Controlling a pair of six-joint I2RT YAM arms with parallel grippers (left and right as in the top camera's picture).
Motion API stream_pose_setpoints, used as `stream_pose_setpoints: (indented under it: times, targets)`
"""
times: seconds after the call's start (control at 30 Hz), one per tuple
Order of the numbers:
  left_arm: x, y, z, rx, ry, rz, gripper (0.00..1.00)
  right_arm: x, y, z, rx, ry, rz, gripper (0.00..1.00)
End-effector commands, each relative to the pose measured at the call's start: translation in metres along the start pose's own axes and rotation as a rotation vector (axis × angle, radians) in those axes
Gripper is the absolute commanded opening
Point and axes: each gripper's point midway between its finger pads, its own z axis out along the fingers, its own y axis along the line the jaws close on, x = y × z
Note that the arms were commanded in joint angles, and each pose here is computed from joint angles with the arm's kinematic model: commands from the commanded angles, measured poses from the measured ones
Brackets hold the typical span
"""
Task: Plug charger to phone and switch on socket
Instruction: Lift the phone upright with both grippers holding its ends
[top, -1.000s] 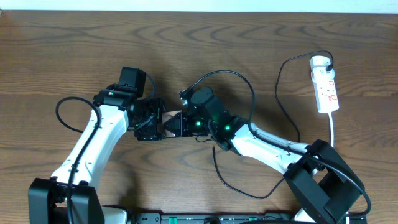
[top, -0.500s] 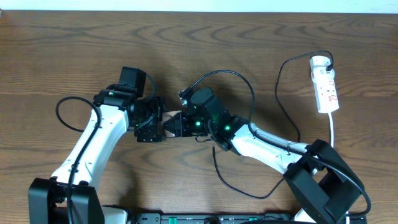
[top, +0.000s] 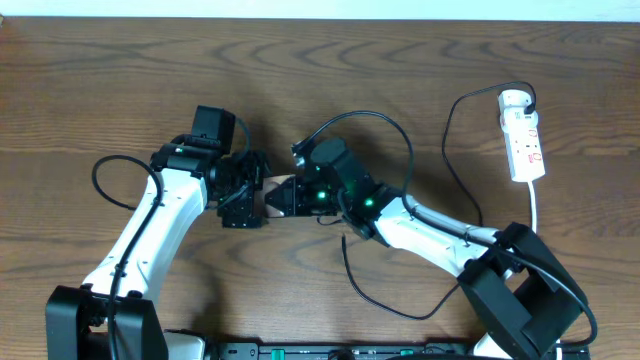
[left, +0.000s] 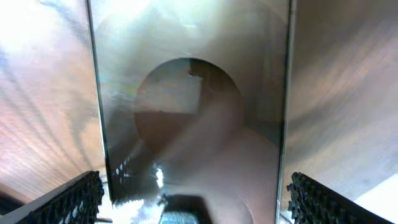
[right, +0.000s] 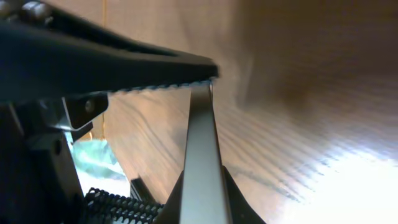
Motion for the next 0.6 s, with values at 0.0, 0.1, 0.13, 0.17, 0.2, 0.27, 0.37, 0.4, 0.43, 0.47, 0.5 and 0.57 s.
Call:
stream_pose_setpoints:
  times: [0.0, 0.1, 0.13, 0.17, 0.2, 0.27, 0.37, 0.4, 0.43, 0.47, 0.5, 0.57]
  targets:
    - [0.017, -0.018, -0.014, 0.076, 0.062, 0.061, 0.93, -0.021, 0.002, -0.010, -0.024, -0.038, 0.032, 0.01]
    - [0.020, -0.022, -0.020, 0.107, 0.065, 0.075, 0.93, -0.031, -0.006, -0.016, -0.017, -0.063, 0.049, 0.01]
    - [0.021, -0.024, -0.023, 0.122, 0.066, 0.083, 0.93, -0.036, -0.008, -0.018, -0.014, -0.073, 0.064, 0.01]
    - [0.023, -0.025, -0.026, 0.136, 0.067, 0.092, 0.93, -0.040, -0.011, -0.021, -0.012, -0.082, 0.078, 0.01]
    - [0.024, -0.027, -0.030, 0.150, 0.069, 0.100, 0.93, -0.044, -0.014, -0.024, -0.009, -0.093, 0.087, 0.01]
    - [0.029, -0.032, -0.038, 0.195, 0.071, 0.141, 0.93, -0.053, -0.021, -0.029, -0.004, -0.114, 0.119, 0.01]
    - [0.035, -0.041, -0.052, 0.266, 0.073, 0.202, 0.93, -0.066, -0.031, -0.039, 0.000, -0.147, 0.203, 0.01]
    - [0.038, -0.045, -0.057, 0.297, 0.071, 0.237, 0.93, -0.071, -0.034, -0.042, -0.001, -0.160, 0.246, 0.01]
    - [0.042, -0.054, -0.066, 0.354, 0.065, 0.309, 0.93, -0.079, -0.039, -0.048, -0.007, -0.181, 0.335, 0.01]
    - [0.045, -0.059, -0.070, 0.385, 0.061, 0.348, 0.93, -0.083, -0.041, -0.051, -0.014, -0.188, 0.380, 0.01]
    - [0.047, -0.064, -0.074, 0.410, 0.057, 0.379, 0.93, -0.086, -0.042, -0.054, -0.027, -0.192, 0.423, 0.01]
    - [0.050, -0.071, -0.079, 0.451, 0.049, 0.437, 0.93, -0.093, -0.040, -0.059, -0.063, -0.201, 0.515, 0.01]
